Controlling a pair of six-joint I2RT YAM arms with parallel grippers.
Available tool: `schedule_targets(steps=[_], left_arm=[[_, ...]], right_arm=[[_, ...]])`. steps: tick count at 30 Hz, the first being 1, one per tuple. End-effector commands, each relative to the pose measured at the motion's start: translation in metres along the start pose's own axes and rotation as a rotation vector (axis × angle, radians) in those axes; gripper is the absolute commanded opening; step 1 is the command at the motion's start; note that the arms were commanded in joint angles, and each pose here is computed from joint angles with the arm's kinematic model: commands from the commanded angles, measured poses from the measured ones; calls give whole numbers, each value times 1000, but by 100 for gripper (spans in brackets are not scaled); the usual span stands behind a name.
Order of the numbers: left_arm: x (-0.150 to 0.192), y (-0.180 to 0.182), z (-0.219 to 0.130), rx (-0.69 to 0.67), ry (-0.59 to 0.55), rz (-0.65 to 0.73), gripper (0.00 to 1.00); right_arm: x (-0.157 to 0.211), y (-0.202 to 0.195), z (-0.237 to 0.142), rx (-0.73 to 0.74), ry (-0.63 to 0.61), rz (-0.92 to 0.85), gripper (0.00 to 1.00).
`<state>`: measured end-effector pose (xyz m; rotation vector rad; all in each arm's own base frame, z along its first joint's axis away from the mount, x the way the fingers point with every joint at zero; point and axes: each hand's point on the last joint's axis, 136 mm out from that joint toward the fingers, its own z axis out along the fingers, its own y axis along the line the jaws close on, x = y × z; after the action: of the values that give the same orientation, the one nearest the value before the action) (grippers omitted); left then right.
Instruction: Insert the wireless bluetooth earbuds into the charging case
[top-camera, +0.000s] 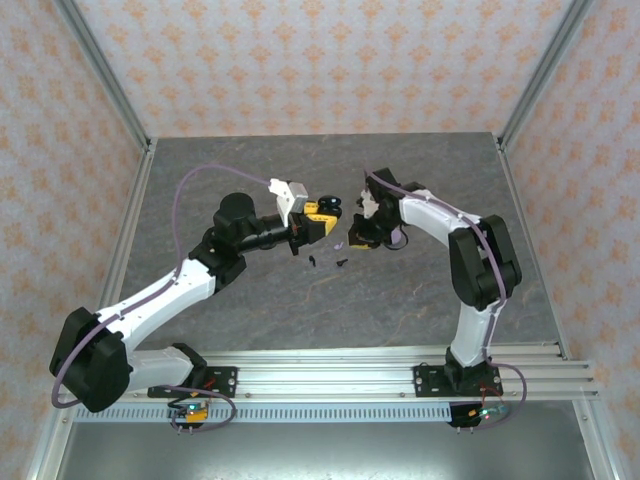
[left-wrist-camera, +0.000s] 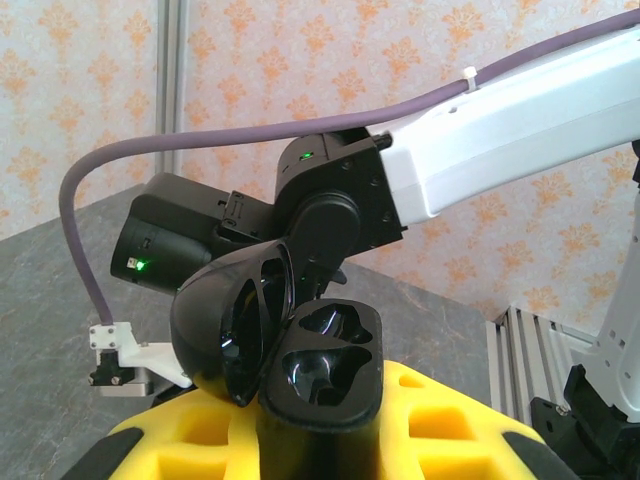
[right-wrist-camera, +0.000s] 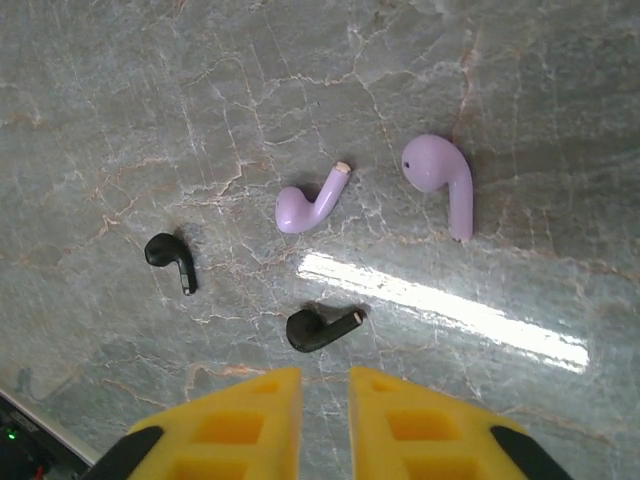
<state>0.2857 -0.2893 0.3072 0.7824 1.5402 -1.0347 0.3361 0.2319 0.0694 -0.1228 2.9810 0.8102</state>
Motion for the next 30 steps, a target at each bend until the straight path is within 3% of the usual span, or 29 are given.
schedule_targets(steps=[1, 13, 30], left_arm=[[-3, -3, -4, -9, -11, 16, 10], [-2, -2, -4, -17, -4, 8, 10], [2, -1, -4, -15, 5, 4, 10]], right_arm=[[-4, 7, 5, -7, 14, -42, 13], [-2, 2, 33, 19, 55, -44, 5], [13, -20, 54, 64, 109, -16, 4]])
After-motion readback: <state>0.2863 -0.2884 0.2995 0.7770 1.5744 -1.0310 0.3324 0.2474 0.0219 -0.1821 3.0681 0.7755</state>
